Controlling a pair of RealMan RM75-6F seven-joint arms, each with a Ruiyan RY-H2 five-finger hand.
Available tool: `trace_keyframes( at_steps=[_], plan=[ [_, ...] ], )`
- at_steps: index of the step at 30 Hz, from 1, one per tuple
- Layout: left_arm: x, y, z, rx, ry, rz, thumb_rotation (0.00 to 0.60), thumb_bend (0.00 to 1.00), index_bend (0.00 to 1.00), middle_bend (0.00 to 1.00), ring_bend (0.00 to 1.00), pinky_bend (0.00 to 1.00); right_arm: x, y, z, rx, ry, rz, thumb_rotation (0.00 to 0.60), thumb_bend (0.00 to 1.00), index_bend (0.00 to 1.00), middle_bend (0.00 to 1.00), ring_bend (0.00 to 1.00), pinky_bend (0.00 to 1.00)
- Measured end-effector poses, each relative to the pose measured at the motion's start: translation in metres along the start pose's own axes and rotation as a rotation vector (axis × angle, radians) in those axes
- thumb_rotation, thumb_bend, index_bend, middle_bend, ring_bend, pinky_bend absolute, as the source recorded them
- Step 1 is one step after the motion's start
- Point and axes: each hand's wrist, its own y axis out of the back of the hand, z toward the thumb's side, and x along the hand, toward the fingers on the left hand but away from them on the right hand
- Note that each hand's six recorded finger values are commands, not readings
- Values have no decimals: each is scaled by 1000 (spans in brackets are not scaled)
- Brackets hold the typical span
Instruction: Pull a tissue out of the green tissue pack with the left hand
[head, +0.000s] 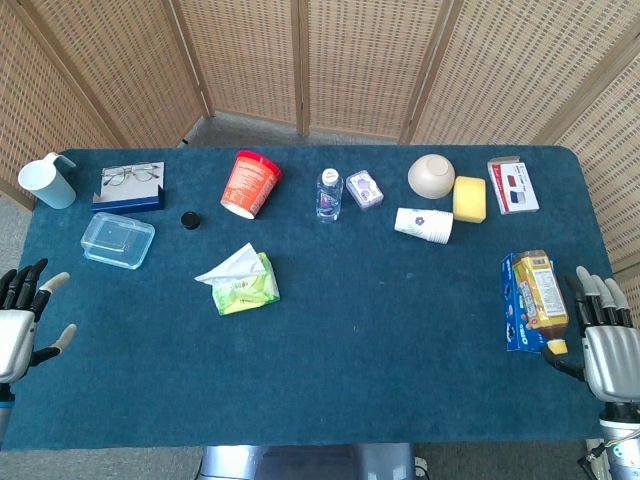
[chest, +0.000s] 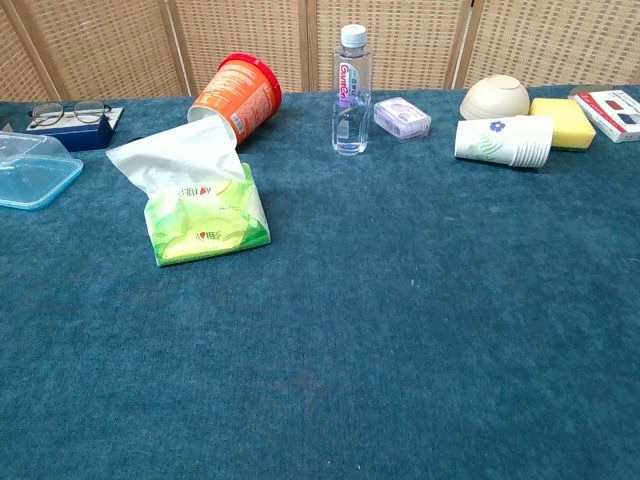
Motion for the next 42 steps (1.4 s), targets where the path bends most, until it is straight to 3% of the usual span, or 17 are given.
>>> trace_keyframes(
  at_steps=[7,10,12,16,22,29,35,42],
  plan=[
    [8,-3,3,-17,2,-13,600,232,149,0,0,0,1,1,-1,-8,-2,2,600,0,0,0,0,0],
    [19,-9,12,-33,-14,-35,600,224,78,0,0,0,1,1,1,-14,5,6,600,0,0,0,0,0],
    [30,-13,24,-44,-31,-59,600,177,9,0,0,0,1,1,2,-16,7,8,600,0,0,0,0,0],
    [47,-18,45,-27,-54,-78,600,48,0,0,0,0,1,1,0,-18,3,12,600,0,0,0,0,0],
    [72,-26,85,25,-69,-80,600,47,0,0,0,0,0,-2,1,-21,5,26,600,0,0,0,0,0],
    [107,-56,140,21,-76,-184,600,50,0,0,0,0,0,1,-1,-40,3,25,600,0,0,0,0,0],
    [128,-79,195,6,-102,-266,600,68,58,33,31,22,-1,0,-3,-54,-1,32,600,0,0,0,0,0],
    [136,-82,230,-17,-125,-268,600,154,236,187,120,157,-3,-1,-8,-65,-14,43,600,0,0,0,0,0]
  ],
)
